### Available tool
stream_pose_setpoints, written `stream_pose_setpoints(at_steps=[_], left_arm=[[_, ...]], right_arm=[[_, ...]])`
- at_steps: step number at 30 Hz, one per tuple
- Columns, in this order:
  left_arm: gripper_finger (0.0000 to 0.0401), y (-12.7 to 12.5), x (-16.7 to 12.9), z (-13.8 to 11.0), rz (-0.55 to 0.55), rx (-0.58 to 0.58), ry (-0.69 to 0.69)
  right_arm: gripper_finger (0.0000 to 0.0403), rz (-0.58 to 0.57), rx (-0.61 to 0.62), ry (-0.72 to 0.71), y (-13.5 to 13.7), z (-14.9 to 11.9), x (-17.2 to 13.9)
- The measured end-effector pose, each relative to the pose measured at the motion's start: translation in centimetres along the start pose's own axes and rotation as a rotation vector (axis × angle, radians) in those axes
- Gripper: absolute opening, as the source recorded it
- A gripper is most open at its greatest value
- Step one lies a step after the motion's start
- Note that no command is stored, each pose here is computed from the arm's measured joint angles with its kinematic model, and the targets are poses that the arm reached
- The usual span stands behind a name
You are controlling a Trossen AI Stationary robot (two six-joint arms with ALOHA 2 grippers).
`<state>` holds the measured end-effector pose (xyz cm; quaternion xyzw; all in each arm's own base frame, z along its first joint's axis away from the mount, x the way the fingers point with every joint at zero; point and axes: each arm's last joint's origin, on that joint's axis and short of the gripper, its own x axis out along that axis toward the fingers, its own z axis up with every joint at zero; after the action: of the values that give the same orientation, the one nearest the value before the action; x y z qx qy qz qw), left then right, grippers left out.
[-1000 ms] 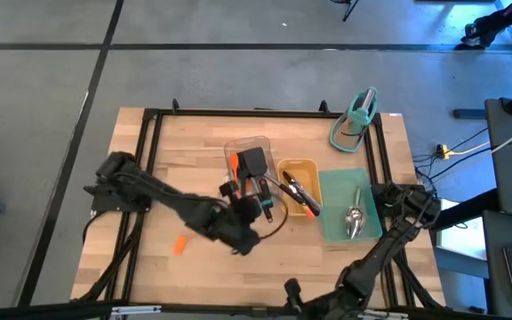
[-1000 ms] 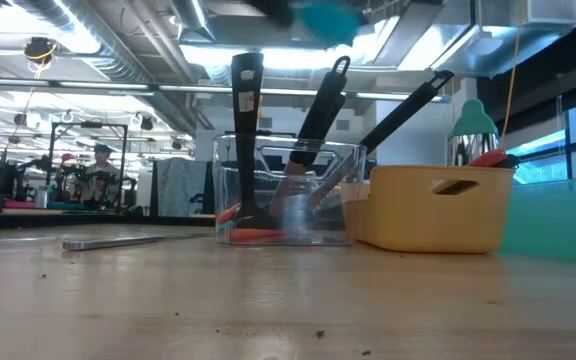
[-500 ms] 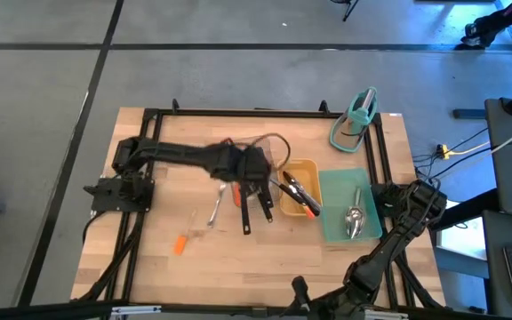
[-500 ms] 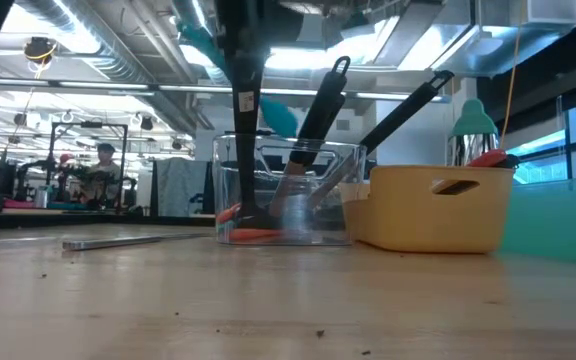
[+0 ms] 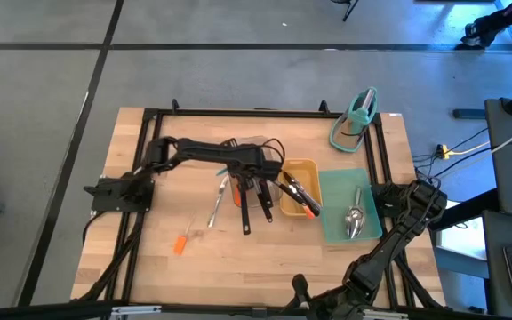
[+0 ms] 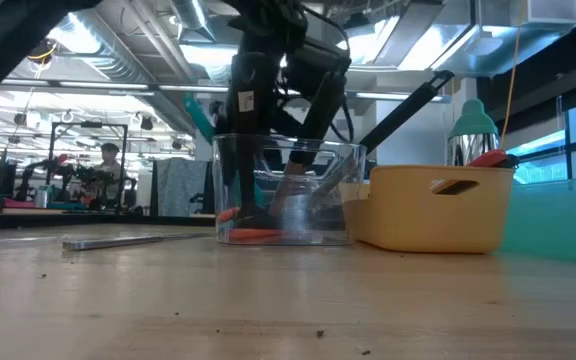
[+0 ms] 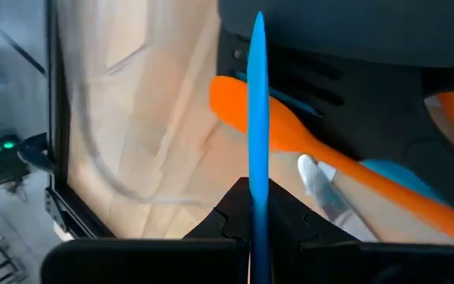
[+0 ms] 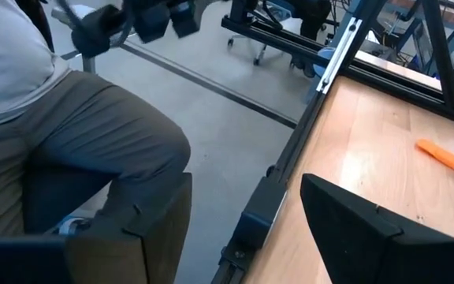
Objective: Pick & Place Kitchen Items
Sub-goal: Put the blue spatula into the transparent bin
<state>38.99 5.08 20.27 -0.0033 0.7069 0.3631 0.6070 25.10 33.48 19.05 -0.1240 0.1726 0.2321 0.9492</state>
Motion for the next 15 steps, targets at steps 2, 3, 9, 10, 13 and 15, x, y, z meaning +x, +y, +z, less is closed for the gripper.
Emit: stream_pose_setpoints(at_steps=[2, 3, 9, 10, 13, 15], left_arm=[[0.0008, -0.4, 0.4, 0.3, 0.006, 0.015, 0.006], [0.0008, -0.5, 0.3, 0.5, 0.003, 0.017, 0.002], [0.0009, -0.8, -0.3, 1.5, -0.033, -0.017, -0.062], [0.0013, -0.8, -0.5, 1.5, -0.044, -0.02, -0.066], [0.0038, -0.8, -1.0, 1.8, -0.101, -0.018, -0.076], [0.0057, -0.8, -1.3, 2.0, -0.136, -0.022, -0.075]], right_arm=[[0.024, 0.001, -0.001, 0.002, 0.0, 0.0, 0.0], [0.024, 0.005, 0.0, 0.002, 0.0, 0.0, 0.0], [0.024, 0.042, 0.001, 0.006, 0.1, 0.0, 0.0], [0.024, 0.046, 0.001, 0.006, 0.1, 0.0, 0.0], [0.024, 0.053, 0.005, 0.006, 0.2, 0.0, 0.0], [0.024, 0.053, 0.009, 0.006, 0.2, 0.0, 0.0]])
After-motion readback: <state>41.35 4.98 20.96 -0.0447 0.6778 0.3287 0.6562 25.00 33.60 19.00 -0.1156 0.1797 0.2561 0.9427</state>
